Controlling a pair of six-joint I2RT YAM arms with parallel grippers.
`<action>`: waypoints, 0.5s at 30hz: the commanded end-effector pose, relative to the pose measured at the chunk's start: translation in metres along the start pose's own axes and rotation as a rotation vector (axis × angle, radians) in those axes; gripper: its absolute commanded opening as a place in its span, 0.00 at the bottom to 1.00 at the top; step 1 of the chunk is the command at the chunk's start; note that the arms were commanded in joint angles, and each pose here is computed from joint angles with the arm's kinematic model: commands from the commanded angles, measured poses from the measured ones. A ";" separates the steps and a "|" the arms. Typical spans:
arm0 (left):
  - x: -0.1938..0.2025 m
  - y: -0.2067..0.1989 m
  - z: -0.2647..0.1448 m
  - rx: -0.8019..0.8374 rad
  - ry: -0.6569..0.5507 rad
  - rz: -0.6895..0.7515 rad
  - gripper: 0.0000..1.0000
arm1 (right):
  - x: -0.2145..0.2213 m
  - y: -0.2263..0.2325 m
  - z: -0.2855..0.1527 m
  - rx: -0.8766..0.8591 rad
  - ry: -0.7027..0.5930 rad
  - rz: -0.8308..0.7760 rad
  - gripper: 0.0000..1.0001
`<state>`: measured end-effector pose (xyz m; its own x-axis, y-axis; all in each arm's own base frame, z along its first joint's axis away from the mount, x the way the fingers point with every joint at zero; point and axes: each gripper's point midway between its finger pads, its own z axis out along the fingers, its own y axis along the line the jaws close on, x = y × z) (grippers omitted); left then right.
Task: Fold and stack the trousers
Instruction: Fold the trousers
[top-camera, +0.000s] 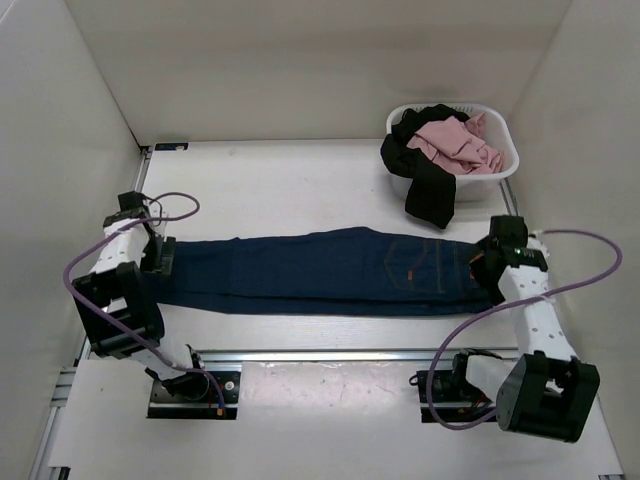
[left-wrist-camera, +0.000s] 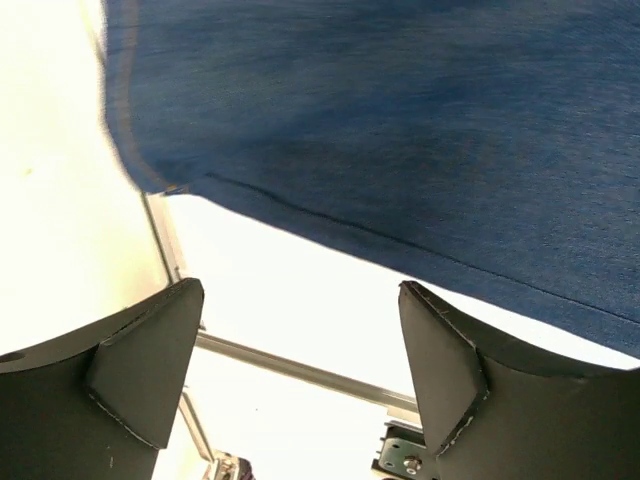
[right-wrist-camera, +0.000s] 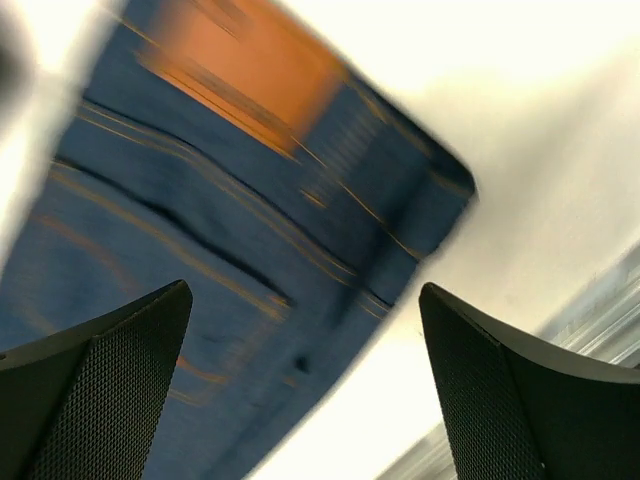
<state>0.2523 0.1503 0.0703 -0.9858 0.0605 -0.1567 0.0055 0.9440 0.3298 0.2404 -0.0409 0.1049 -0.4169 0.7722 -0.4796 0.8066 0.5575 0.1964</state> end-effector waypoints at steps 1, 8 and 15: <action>0.004 0.013 -0.012 -0.002 -0.022 -0.067 0.91 | 0.052 -0.018 0.014 -0.002 0.197 0.064 0.99; 0.023 0.023 0.016 0.000 0.032 -0.100 0.91 | 0.035 -0.013 0.080 -0.149 0.083 0.212 0.99; 0.025 0.029 0.025 -0.001 0.046 -0.135 0.92 | 0.067 -0.028 0.109 -0.081 0.213 0.280 0.79</action>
<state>0.2244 0.1824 0.0461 -0.9915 -0.0778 -0.1041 -0.1063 0.9465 0.3047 0.2735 -0.0558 0.0238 -0.2374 0.9102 -0.3393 0.8008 0.3811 0.4621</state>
